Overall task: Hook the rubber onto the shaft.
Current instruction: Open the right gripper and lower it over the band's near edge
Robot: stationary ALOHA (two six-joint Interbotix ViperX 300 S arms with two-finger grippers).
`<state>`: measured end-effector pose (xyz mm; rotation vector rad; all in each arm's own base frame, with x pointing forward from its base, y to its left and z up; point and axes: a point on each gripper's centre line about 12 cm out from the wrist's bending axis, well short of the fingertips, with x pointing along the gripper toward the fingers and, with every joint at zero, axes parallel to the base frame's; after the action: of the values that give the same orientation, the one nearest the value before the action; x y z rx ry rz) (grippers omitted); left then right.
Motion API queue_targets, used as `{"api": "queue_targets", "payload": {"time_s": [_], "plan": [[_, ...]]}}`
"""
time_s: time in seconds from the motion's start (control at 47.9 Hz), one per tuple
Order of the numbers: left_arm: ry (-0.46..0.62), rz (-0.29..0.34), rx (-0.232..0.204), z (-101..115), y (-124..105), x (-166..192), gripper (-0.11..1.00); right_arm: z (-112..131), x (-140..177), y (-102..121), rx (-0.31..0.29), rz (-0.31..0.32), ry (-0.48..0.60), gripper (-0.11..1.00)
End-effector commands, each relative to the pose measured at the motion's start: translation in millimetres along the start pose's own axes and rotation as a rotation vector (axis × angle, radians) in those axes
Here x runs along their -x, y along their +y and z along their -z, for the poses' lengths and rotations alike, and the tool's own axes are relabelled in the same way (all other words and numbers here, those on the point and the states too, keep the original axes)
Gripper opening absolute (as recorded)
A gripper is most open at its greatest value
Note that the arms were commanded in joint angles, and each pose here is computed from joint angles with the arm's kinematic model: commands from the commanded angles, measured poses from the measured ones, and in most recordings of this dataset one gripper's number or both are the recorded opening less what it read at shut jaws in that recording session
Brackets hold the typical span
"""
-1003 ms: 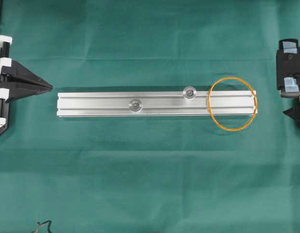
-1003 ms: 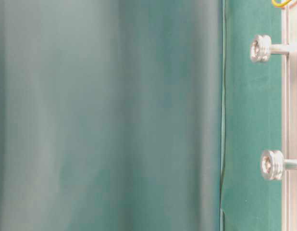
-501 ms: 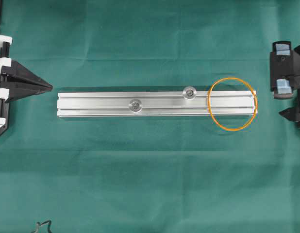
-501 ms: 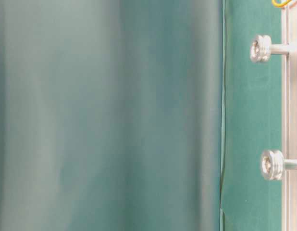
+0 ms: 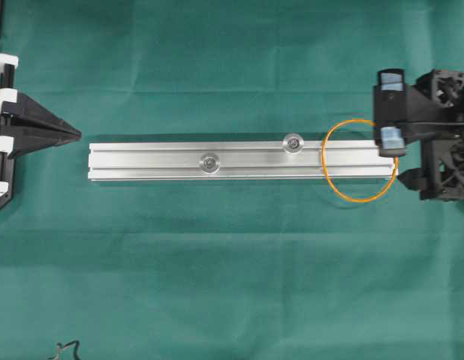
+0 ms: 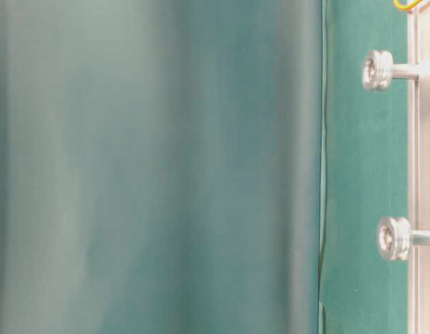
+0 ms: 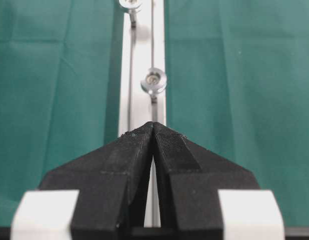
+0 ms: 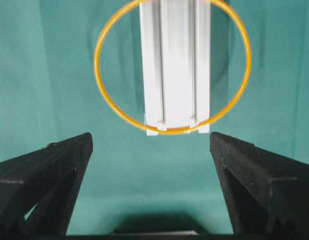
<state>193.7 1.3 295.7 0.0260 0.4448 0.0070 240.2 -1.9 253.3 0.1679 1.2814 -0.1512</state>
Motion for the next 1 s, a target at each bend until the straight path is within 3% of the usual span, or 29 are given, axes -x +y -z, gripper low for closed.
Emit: {"api": "queue_targets", "payload": {"time_s": [0.0,0.982], "plan": [[-0.034,-0.005,-0.003,-12.7,1.1,3.2,0.0,-11.9,6.7,2.2,-0.004,-0.009,-0.039,0.97],[-0.032,-0.005,-0.001,-13.0,1.1,2.7,0.0,-19.4,3.3,4.6,-0.004,-0.014,-0.046,0.97]]}}
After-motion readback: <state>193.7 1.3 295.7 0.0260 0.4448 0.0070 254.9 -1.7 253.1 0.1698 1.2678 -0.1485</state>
